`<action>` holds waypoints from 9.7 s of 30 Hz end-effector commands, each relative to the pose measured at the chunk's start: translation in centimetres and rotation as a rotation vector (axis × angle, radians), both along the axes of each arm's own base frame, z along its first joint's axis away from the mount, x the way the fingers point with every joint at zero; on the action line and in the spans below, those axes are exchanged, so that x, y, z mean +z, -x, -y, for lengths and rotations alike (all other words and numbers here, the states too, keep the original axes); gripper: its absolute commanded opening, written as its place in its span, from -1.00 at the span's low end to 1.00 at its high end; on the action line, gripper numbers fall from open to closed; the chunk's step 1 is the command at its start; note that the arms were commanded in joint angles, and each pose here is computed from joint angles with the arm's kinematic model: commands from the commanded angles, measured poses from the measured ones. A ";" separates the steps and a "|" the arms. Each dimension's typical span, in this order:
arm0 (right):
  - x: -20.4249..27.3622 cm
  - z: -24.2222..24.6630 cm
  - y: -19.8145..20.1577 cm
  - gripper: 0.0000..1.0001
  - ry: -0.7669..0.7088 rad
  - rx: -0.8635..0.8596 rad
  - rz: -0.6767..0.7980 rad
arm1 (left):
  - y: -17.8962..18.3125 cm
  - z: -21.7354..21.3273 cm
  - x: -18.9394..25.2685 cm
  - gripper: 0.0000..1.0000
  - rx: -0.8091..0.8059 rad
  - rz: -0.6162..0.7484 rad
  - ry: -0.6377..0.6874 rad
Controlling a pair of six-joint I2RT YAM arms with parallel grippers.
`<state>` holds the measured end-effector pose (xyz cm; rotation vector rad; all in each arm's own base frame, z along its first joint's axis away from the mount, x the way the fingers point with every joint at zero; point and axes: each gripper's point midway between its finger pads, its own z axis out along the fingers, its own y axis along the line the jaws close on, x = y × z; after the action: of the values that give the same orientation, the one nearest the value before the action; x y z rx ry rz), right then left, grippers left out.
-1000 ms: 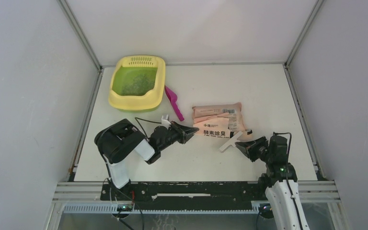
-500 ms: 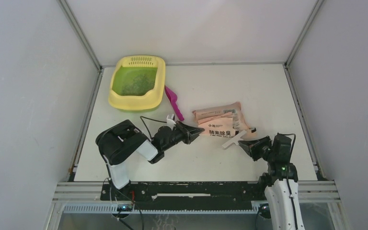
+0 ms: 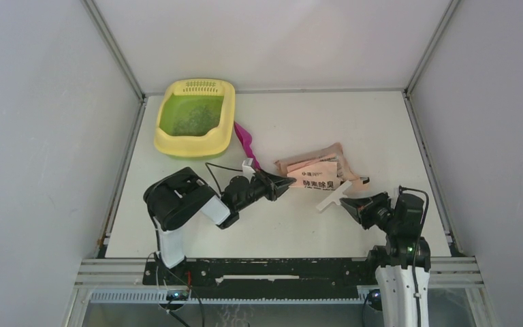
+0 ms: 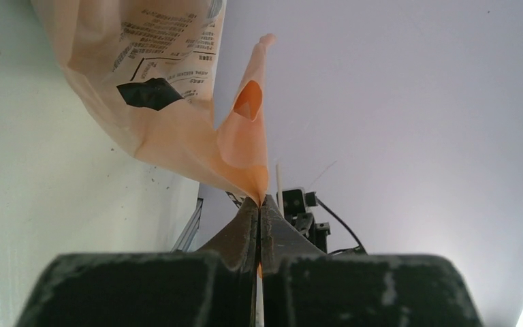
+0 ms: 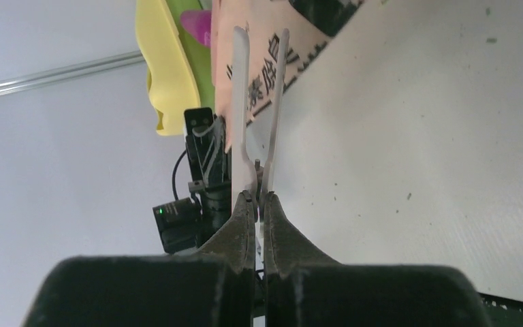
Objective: Fill the litter box with clean litter
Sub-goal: Clamp the cat litter bag at the center of the board, then pick up the cat litter bag at the center of the board, then place the cat litter bag at the center of the board, then move the spatula to the center of the board.
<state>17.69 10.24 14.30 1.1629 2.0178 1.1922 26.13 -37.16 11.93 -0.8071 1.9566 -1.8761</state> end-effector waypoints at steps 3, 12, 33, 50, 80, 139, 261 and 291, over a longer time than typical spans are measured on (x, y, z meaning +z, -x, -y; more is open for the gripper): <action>0.0 -1.3 2.3 -1.00 -0.094 0.029 -0.037 | -1.0 1.3 4.5 -0.97 -0.005 0.075 0.138; -2.0 -1.1 1.0 -1.00 -0.183 -0.032 -0.051 | -0.4 0.5 5.8 -0.98 -0.003 0.089 0.165; -2.8 1.1 -2.5 -1.00 -0.177 -0.123 0.045 | 0.9 -0.7 5.9 -0.98 -0.009 0.091 0.165; -2.4 2.8 -4.4 -1.00 -0.153 -0.221 0.077 | 1.7 -0.6 5.8 -0.99 -0.032 0.094 0.160; -1.5 3.8 -6.8 -1.00 -0.122 -0.237 0.006 | 3.7 0.0 4.1 -0.99 -0.078 0.068 0.125; -4.8 4.4 -8.0 0.19 -0.039 -0.122 -0.096 | 6.1 0.1 8.9 -0.99 -0.169 0.097 0.249; -1.8 -24.7 -23.2 0.31 1.050 0.834 0.324 | 5.0 -24.5 6.8 1.00 0.253 0.257 -0.759; -9.3 -22.4 -22.2 -0.73 1.196 0.656 0.043 | 6.0 -24.2 6.2 0.99 0.187 0.252 -0.776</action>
<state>41.34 36.20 2.99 -0.1943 2.4971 0.1447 20.44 -12.90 17.13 -0.4947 2.1250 -0.8943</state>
